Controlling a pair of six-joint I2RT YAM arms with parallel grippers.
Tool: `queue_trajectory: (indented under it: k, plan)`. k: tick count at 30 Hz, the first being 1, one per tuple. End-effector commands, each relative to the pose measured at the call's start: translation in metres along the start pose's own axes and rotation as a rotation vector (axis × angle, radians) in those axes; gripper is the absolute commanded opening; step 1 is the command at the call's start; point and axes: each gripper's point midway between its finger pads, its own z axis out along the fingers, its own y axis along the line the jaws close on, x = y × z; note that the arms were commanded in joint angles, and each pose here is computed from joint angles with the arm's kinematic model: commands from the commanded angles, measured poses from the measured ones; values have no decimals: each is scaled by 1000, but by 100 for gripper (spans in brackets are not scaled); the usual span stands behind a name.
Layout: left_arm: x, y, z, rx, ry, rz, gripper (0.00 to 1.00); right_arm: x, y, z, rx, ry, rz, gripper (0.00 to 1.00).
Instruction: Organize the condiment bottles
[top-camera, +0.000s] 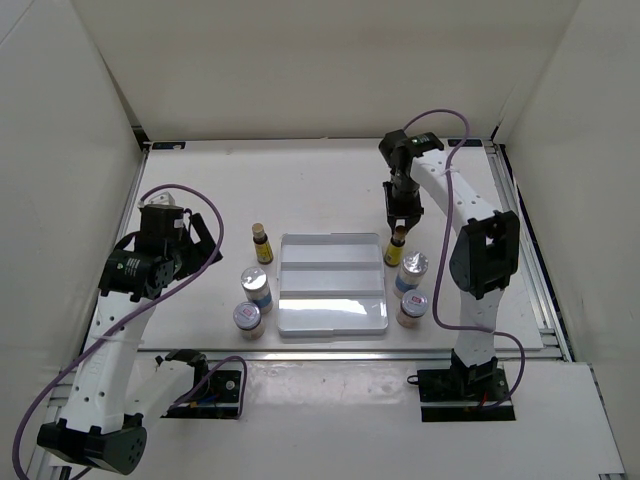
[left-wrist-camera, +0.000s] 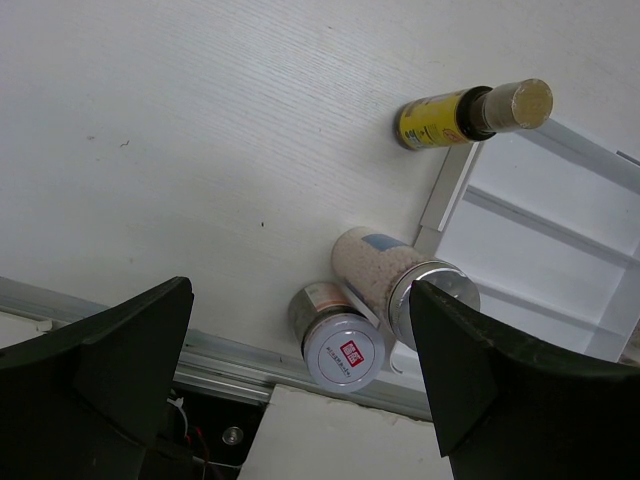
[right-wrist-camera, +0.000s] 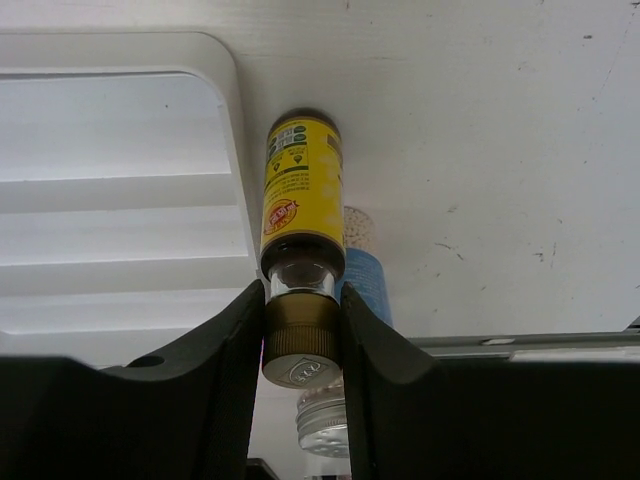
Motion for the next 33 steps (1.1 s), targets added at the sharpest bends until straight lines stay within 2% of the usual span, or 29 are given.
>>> queue_trajectory:
  k: [1, 2, 5, 9, 14, 20, 25, 33]
  plan:
    - [0, 3, 0, -12, -14, 0, 100, 33, -21, -38, 53, 65, 6, 24]
    - [0, 3, 0, -12, -14, 0, 100, 33, -21, -41, 52, 64, 7, 17]
    - [0, 3, 0, -12, -14, 0, 100, 25, -21, -57, 45, 16, 19, 9]
    - [0, 3, 0, -12, -14, 0, 100, 13, -15, -79, 12, -45, 24, 1]
    - [1, 1, 0, -6, -12, 7, 100, 9, 7, -101, -78, -94, -3, 0]
    - [3, 3, 2, -11, -5, 9, 100, 25, 37, -101, -95, -79, -85, 0]
    - [3, 3, 2, -11, -5, 9, 100, 42, 51, -87, -71, -30, -139, 0]
    - [3, 3, 2, -11, -5, 9, 100, 41, 48, -58, -26, -14, -120, 0]
